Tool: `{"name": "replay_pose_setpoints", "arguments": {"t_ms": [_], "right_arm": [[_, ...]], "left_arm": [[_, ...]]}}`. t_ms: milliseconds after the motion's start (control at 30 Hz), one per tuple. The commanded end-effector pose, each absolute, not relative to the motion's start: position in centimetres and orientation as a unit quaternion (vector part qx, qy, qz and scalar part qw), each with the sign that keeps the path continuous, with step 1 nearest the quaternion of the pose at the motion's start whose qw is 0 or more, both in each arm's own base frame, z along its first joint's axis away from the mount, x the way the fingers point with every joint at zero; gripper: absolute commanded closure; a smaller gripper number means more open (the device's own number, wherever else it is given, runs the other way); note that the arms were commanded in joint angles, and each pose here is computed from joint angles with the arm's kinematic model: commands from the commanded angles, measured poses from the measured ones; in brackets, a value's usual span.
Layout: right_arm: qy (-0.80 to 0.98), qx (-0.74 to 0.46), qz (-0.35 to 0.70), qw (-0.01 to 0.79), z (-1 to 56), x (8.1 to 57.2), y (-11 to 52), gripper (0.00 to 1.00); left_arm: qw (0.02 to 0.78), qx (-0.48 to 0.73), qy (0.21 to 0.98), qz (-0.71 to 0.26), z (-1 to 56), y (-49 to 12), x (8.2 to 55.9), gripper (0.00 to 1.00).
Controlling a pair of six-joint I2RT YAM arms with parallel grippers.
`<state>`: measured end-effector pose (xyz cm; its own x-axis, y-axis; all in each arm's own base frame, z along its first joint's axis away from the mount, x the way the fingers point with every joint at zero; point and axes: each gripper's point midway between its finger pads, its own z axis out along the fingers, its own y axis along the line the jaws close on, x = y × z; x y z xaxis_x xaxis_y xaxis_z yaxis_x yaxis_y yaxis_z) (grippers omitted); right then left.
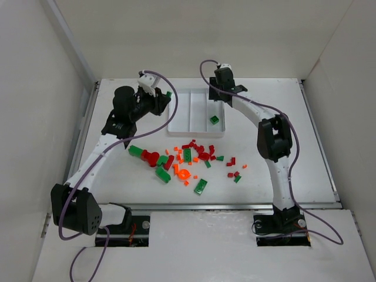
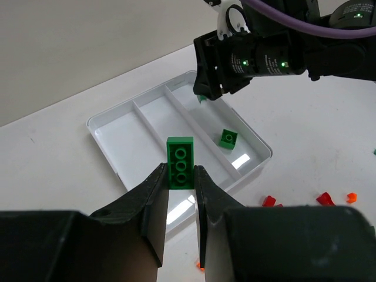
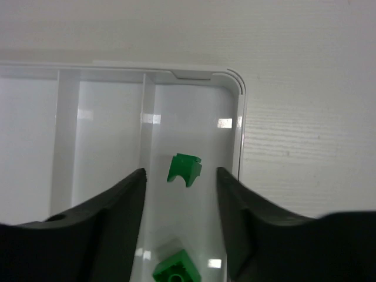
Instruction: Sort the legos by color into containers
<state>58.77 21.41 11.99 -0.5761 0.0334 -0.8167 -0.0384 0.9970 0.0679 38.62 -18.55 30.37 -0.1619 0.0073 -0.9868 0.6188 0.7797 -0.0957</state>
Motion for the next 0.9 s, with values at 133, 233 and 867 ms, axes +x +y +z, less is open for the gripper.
{"name": "replay_pose_setpoints", "arguments": {"t_ms": [133,233,867], "right_arm": [[0.87,-0.018,0.107,0.481,17.0,58.5,23.0,0.01],[0.846,-0.08,0.134,0.511,21.6,56.7,23.7,0.01],[0.525,-0.538,0.493,0.438,32.3,33.0,35.5,0.46]], "left_arm": [[0.633,0.235,0.696,-0.245,31.7,-18.6,37.8,1.0],[0.635,0.248,0.691,-0.241,31.7,-18.6,37.7,1.0],[0.555,0.472,0.554,-0.404,31.0,-24.3,29.6,1.0]]}}
